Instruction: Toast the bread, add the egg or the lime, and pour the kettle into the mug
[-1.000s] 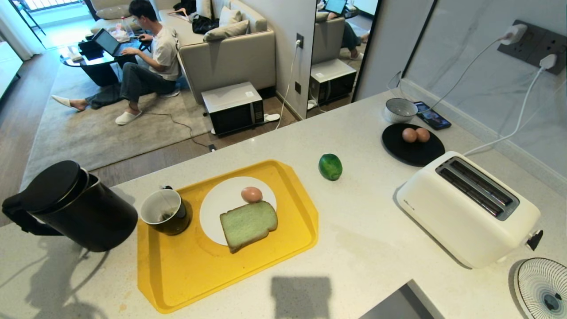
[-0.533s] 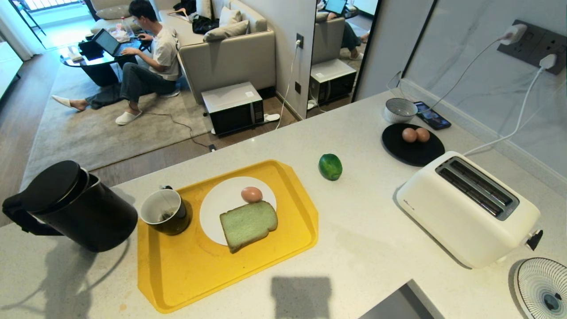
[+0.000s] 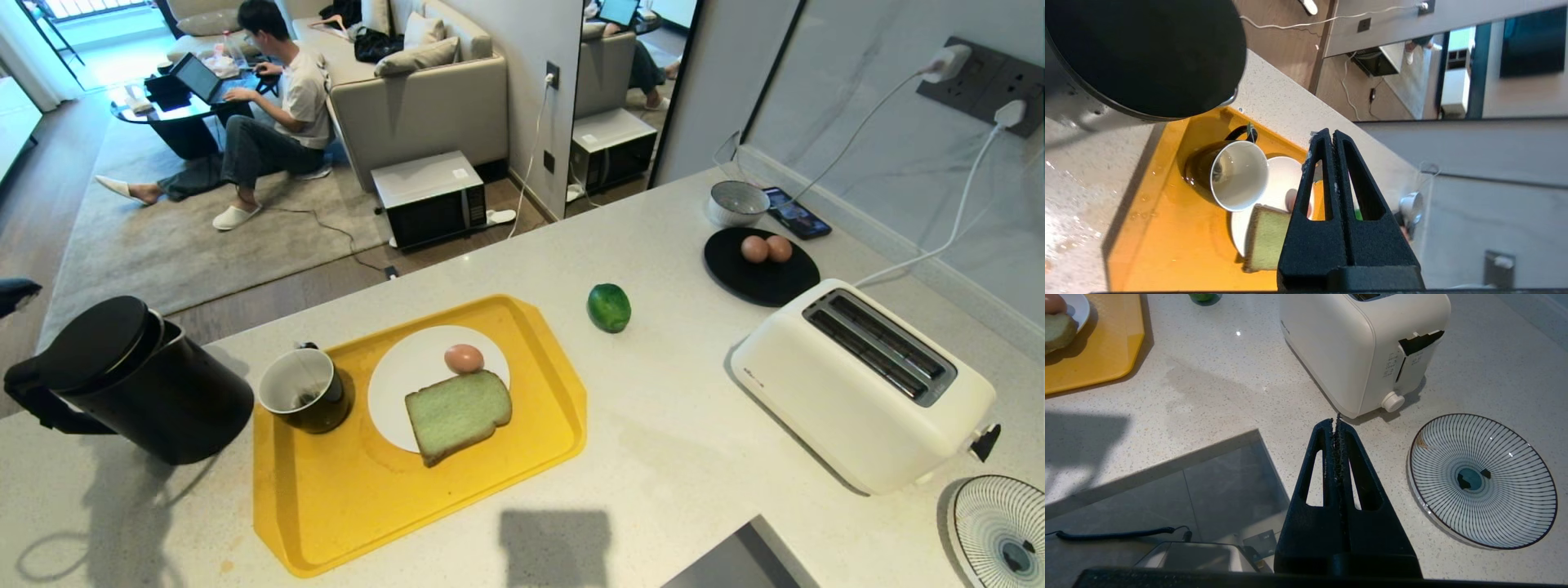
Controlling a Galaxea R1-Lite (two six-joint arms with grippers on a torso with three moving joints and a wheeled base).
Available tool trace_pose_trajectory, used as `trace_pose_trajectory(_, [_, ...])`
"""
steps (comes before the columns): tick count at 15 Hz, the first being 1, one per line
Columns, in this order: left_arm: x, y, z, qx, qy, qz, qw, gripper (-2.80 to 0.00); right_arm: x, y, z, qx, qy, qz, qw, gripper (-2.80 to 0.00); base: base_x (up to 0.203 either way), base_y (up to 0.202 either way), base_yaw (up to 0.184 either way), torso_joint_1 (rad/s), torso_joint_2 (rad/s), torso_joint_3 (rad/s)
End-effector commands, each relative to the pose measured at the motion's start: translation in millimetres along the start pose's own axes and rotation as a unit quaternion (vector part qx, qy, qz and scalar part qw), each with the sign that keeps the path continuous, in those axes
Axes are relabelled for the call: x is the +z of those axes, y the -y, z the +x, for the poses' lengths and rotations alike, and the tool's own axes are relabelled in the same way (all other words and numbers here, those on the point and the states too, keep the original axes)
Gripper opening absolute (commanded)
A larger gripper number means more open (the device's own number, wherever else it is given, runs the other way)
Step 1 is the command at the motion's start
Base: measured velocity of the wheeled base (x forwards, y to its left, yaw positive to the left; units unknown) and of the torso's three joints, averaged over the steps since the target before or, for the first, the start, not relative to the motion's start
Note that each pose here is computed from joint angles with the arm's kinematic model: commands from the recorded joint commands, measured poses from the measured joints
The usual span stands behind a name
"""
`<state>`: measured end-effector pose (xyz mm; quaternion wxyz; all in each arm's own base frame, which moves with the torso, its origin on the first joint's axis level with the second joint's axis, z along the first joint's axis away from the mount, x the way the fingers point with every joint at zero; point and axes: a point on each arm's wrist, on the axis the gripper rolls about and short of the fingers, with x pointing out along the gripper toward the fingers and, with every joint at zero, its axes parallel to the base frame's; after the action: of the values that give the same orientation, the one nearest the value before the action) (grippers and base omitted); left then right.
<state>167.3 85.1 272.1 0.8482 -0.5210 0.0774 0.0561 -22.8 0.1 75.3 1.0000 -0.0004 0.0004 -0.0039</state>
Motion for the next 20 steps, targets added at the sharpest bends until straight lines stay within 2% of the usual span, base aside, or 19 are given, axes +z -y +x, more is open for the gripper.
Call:
trace_pose_trajectory(1, [4.8, -12.3, 19.2, 0.023, -0.015, -0.027, 0.9993, -2.8, -0.4, 0.0, 0.1, 0.0, -0.001, -0.001, 1.0, -2.8, 0.0, 0.0, 0.0, 0.0, 0.0, 0.0])
trace_pose_trajectory(8, [13.7, -32.1, 49.5, 0.042, -0.011, -0.097, 0.9943, -2.8, -0.5, -0.1, 0.1, 0.0, 0.0, -0.001, 1.0, -2.8, 0.0, 0.0, 0.0, 0.0, 0.0, 0.0])
trace_pose_trajectory(14, [17.5, -41.7, 56.6, 0.057, -0.009, -0.127, 0.9902, -2.8, -0.5, -0.1, 0.0, 0.001, 0.0, -0.002, 1.0, -2.8, 0.0, 0.0, 0.0, 0.0, 0.0, 0.0])
trace_pose_trajectory(20, [18.6, -50.3, 67.0, 0.066, -0.014, -0.135, 0.9885, -2.8, -0.5, -0.1, 0.0, 0.002, 0.0, -0.003, 1.0, -2.8, 0.0, 0.0, 0.0, 0.0, 0.0, 0.0])
